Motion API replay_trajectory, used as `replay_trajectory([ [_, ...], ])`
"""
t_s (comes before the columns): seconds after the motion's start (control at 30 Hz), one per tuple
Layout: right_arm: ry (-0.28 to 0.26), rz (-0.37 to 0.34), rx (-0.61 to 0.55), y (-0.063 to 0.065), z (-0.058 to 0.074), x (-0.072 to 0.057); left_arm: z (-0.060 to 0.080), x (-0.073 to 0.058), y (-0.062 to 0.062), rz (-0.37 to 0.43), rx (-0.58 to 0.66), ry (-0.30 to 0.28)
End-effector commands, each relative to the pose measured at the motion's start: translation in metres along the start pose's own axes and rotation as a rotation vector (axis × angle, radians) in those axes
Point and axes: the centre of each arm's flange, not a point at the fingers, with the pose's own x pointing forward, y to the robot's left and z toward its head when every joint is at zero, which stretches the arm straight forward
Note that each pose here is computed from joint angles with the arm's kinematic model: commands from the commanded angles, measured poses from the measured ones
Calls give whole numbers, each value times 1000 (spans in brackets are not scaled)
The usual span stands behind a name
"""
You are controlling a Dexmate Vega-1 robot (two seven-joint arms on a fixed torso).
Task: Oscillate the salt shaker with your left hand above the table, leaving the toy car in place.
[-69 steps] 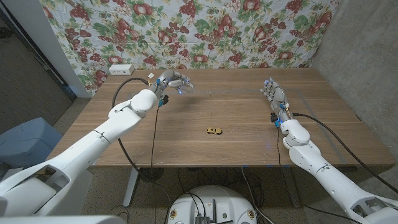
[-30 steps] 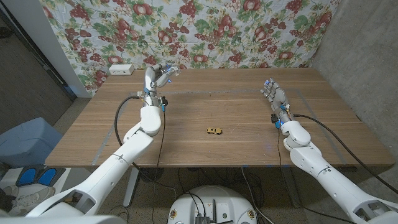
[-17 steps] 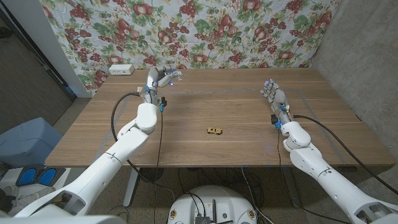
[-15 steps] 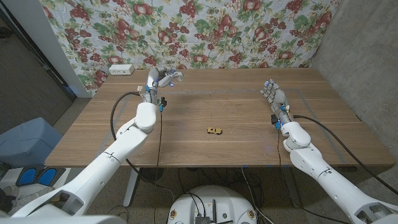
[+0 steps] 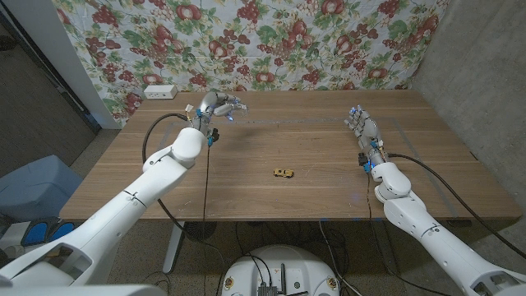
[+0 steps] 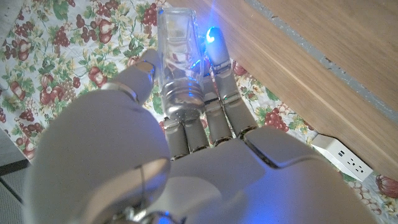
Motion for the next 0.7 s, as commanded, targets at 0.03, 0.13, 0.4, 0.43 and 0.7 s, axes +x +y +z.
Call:
replay_trajectory([
  [0.03,-4,4,3,-1,0,-1,3,3,0,-81,54,59],
  [0.13,-2,7,3,-2,-1,0,4,3,0,-83,61,63],
  [0.4,2,10,11,-2,-4,2,8,10,6,-105,116,93],
  [0.43,3,10,12,-2,-4,2,9,13,8,-114,128,101],
  [0.7,4,5,13,-2,-5,2,10,33,17,-204,243,187],
])
